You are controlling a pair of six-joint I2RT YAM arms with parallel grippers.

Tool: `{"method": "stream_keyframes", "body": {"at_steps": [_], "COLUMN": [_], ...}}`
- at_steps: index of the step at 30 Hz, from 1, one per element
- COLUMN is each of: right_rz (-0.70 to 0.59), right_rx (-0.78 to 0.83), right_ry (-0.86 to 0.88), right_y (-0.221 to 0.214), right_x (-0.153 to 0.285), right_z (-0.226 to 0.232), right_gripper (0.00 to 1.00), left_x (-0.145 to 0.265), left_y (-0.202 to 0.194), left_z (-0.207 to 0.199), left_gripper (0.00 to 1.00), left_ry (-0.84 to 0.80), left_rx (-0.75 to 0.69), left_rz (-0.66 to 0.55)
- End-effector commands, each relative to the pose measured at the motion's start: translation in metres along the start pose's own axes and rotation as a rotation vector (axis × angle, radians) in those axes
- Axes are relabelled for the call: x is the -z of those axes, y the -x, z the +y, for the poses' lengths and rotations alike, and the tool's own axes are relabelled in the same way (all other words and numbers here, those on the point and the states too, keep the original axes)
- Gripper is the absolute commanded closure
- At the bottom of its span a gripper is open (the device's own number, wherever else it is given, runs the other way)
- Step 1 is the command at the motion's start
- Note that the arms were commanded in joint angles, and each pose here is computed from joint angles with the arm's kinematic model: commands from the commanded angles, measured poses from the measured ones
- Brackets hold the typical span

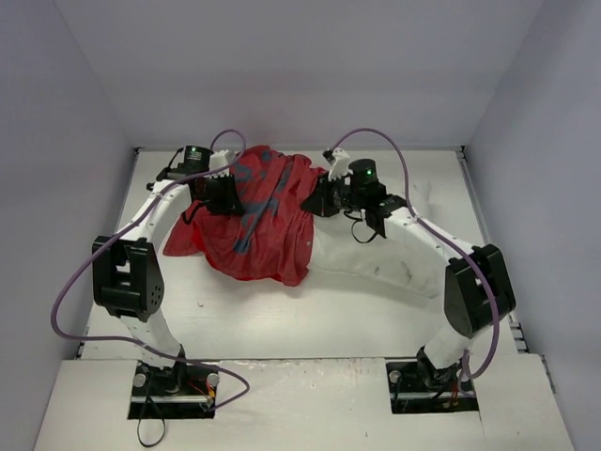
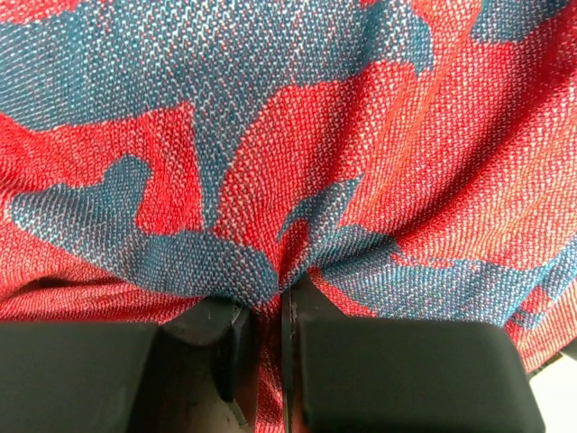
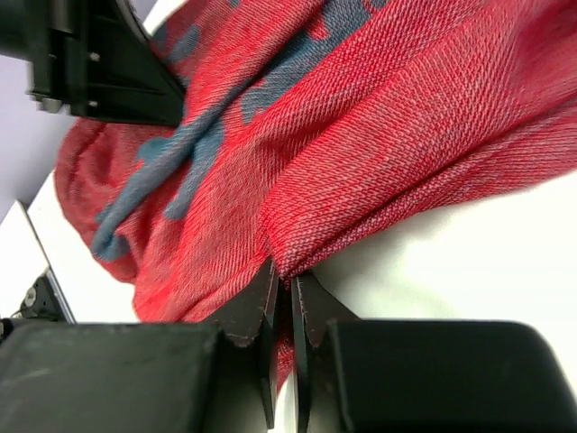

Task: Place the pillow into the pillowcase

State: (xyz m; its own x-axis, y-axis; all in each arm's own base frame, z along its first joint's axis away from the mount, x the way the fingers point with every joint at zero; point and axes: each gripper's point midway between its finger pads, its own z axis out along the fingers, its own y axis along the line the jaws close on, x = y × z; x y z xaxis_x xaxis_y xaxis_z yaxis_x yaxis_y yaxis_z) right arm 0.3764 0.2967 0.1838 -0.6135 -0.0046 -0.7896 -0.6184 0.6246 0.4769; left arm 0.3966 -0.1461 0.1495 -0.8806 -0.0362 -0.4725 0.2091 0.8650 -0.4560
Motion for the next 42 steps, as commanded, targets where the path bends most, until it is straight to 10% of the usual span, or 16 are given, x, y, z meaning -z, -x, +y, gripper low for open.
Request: {"method": "stream_keyframes", "body": {"at_steps": [1,17,21,24,32,42], "right_rz": [-0.207,-0.181,-0.248,-0.296,-0.213,-0.090], "right_rx": [0.090,-0.315,-0.140,-0.023,-0.028,-0.091], "right_ry": [-0.025,-0.446,-0.364,-0.332,-0.224,-0.219], "right_y": [0.063,-0.037,0.026,0.086,0.121,0.083], "right_x": [0.050,0.151,0.155,0.149,0.080,0.021], "right_z": [0.015,-0.078,-0.057,-0.051,-0.076,-0.098], "right_gripper": [1.00,1.00,0.53,0.41,0.60,0.49], "left_x": [0.017,0.022,0.025,0.027,0.035,0.036], "left_y": [0.015,0.017,0.014,0.014,0.023,0.028], "left_z": [-0.007,-0.001,-0.001,-0.002,-0.008,-0.014], "left_gripper": [1.00,1.00,1.00,1.00,1.00,1.00], "left_ry": [0.026,0.085,0.085,0.083,0.074,0.063], "left_rx": [-0.014,0.033,0.027,0.016,-0.022,-0.033], "left_rz": [-0.094,-0.126,-0.129,-0.132,-0.160,-0.170]}}
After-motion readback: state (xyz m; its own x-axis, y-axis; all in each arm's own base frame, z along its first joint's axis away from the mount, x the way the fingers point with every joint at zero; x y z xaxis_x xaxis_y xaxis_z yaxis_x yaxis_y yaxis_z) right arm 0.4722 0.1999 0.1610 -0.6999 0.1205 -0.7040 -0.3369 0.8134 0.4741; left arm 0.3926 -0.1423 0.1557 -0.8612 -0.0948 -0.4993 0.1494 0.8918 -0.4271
